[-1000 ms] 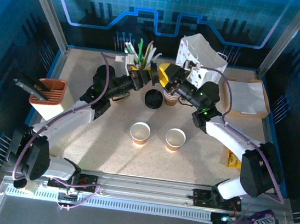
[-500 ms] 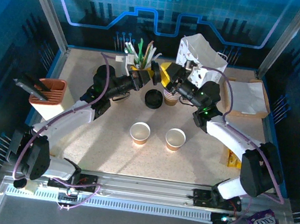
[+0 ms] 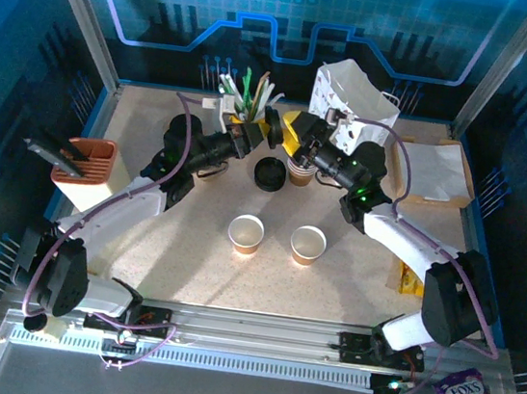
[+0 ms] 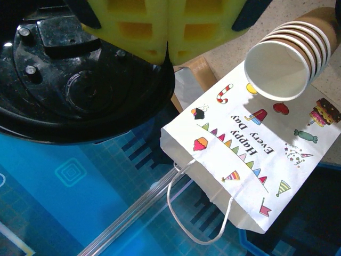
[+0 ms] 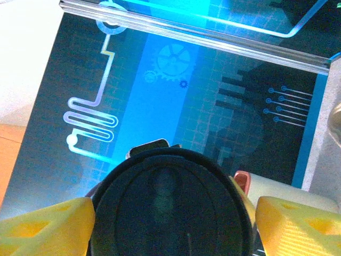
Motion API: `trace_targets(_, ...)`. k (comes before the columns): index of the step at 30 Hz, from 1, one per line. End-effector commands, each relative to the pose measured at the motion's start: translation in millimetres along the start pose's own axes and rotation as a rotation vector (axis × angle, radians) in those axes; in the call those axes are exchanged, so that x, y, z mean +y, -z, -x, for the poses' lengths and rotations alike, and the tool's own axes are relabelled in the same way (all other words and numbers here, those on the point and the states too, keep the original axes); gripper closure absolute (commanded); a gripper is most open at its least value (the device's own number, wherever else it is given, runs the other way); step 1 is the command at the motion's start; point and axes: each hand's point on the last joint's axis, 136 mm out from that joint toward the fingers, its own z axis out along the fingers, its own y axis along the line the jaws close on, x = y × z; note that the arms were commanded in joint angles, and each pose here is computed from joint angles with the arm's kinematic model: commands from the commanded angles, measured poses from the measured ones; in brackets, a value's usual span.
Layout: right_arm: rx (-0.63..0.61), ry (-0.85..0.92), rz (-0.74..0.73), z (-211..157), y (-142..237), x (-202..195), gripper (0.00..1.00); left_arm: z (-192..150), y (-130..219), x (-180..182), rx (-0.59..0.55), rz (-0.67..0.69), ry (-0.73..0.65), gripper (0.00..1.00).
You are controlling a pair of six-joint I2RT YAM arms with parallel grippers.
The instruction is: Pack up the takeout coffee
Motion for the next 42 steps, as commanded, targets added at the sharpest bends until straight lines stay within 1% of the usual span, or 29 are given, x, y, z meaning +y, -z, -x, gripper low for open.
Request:
trace_targets(1,0.002,0.043,-0.021,1,3,0,0.17,8,6,-8,-0.028,-0.022,-0.016,0.98)
trace_targets(7,0.012,0.051,-0.007,-2,0,4,0.12,6,4,-4,-0.021,-0.013,-0.018,0.98)
trace_targets(13,0.001,0.053,0.025,0,0,11,0.11,5,4,-3,-0.018,-0.01,-0.018,0.98)
trace_targets(15,-0.012,0.058,0.042,1,1,14,0.11,4,3,-1,-0.016,-0.007,-0.02,0.98)
trace_targets(29,0.03,0.071,0.028,-7,-6,13,0.1,2,2,0,-0.004,0.002,-0.027,0.98)
trace_targets(42,0.023,0.111,0.023,-5,-5,21,0.09,0,2,4,0.005,0.014,-0.032,0.98)
